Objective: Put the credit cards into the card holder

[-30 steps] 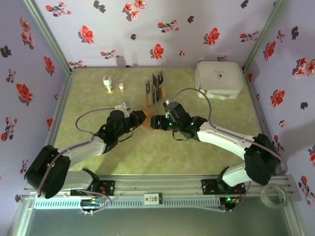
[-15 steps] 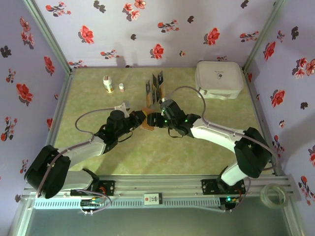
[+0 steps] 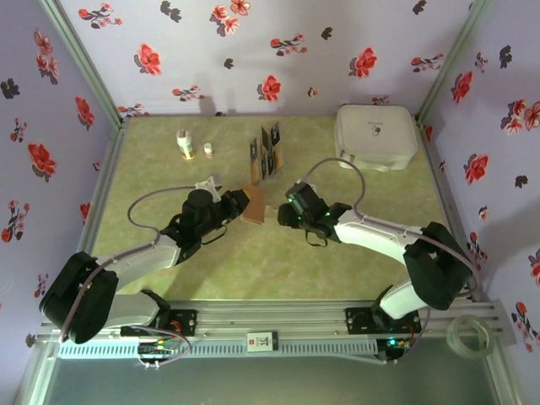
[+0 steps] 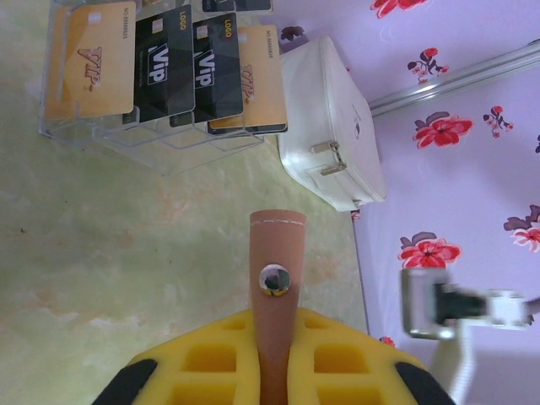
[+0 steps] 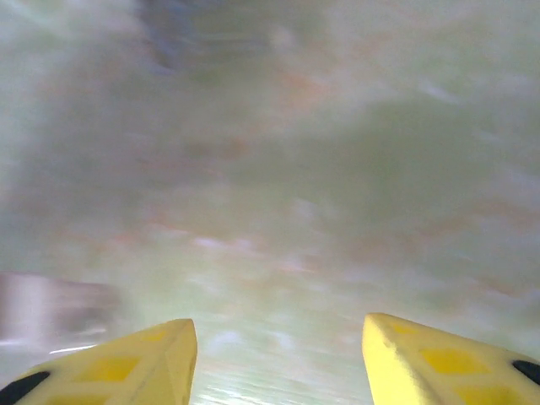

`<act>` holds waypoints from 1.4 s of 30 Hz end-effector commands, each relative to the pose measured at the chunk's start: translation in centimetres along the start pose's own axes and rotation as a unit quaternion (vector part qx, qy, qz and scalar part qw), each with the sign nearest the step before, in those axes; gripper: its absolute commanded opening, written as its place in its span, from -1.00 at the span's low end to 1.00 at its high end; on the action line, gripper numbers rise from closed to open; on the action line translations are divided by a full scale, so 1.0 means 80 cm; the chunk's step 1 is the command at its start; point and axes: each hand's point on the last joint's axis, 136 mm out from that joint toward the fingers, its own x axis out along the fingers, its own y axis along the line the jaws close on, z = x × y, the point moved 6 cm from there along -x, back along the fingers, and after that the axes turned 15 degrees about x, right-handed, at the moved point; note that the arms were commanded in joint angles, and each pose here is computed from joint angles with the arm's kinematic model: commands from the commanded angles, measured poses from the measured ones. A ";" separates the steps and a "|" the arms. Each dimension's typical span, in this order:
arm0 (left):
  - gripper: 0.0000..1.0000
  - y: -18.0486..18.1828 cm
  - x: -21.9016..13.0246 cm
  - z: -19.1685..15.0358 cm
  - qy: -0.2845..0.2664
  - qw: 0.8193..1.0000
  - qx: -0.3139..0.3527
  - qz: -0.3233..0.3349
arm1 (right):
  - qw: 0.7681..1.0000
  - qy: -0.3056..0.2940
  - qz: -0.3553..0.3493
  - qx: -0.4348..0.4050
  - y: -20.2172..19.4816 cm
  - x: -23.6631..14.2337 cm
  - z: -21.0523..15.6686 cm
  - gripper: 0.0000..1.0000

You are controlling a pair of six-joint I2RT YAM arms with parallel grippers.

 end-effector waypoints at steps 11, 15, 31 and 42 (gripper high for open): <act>-1.00 0.001 -0.006 -0.002 -0.006 1.000 0.018 0.001 | 0.988 0.032 0.151 0.033 0.043 -0.066 0.025 0.09; -1.00 0.001 -0.005 -0.001 -0.005 1.000 0.019 0.001 | 0.979 0.046 0.194 0.049 0.066 -0.063 0.030 0.09; -1.00 0.001 -0.004 -0.001 -0.005 1.000 0.022 0.002 | 0.968 0.082 0.226 0.077 0.086 -0.022 0.023 -0.46; -0.55 0.060 0.014 -0.046 0.019 0.999 0.007 0.035 | 0.961 0.090 0.250 0.071 0.092 -0.043 0.024 -1.00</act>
